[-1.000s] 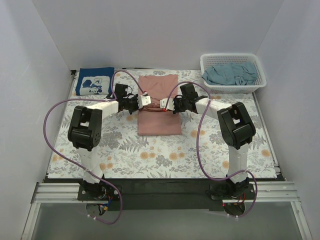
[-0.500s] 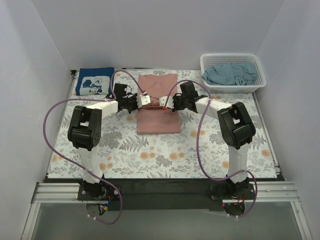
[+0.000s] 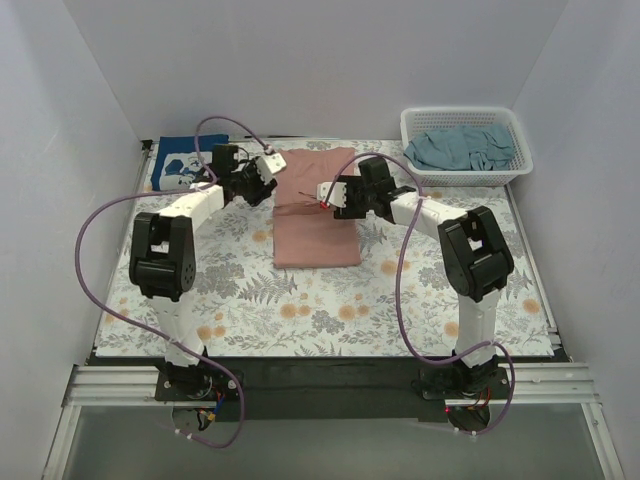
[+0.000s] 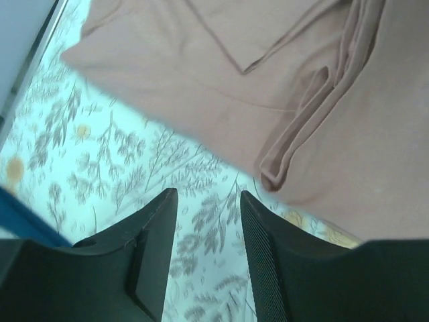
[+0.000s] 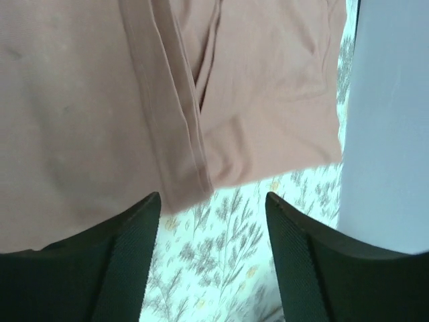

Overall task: Fold and stack the t-shirts
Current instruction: Fold the tshirt

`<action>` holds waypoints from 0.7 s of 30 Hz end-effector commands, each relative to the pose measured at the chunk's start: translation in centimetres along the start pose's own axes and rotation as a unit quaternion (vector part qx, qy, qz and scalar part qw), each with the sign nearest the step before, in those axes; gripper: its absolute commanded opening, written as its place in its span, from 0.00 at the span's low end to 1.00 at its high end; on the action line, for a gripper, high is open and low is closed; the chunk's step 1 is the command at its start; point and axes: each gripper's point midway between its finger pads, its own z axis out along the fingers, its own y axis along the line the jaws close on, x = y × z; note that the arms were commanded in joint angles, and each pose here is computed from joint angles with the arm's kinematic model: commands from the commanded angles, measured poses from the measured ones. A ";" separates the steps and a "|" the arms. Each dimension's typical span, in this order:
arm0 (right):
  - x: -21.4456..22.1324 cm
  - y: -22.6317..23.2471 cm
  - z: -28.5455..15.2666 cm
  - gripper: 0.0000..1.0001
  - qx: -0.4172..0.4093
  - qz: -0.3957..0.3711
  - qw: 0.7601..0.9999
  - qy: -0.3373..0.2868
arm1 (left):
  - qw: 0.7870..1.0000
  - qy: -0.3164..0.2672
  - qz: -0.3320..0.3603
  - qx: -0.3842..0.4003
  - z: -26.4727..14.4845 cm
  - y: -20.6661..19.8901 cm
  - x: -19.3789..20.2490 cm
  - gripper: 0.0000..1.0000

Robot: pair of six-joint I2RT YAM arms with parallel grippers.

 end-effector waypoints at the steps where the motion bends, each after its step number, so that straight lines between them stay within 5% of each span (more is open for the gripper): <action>1: -3.1 -4.2 -6.0 0.72 0.058 0.069 0.996 -0.006 | 0.986 -0.012 -0.166 -0.005 -5.4 0.3 -3.3 0.41; 4: -5.3 -0.6 -7.9 0.89 -0.022 0.192 0.981 -0.031 | 0.953 -0.006 -0.295 0.064 -7.0 -4.8 -4.1 0.50; 7: -8.3 2.6 -9.0 0.93 -0.106 0.287 0.949 -0.077 | 0.921 -0.031 -0.356 0.157 -7.8 -9.9 -6.0 0.53; 11: -11.0 6.6 -9.3 0.93 -0.208 0.446 0.866 -0.091 | 0.849 -0.033 -0.468 0.245 -8.1 -14.8 -8.5 0.54; 16: -12.1 10.6 -7.9 0.91 -0.307 0.546 0.774 -0.095 | 0.769 -0.001 -0.551 0.325 -6.5 -18.9 -8.1 0.54; 21: -9.6 13.4 -5.7 0.91 -0.317 0.588 0.741 -0.064 | 0.723 0.051 -0.604 0.333 -4.8 -22.1 -4.6 0.55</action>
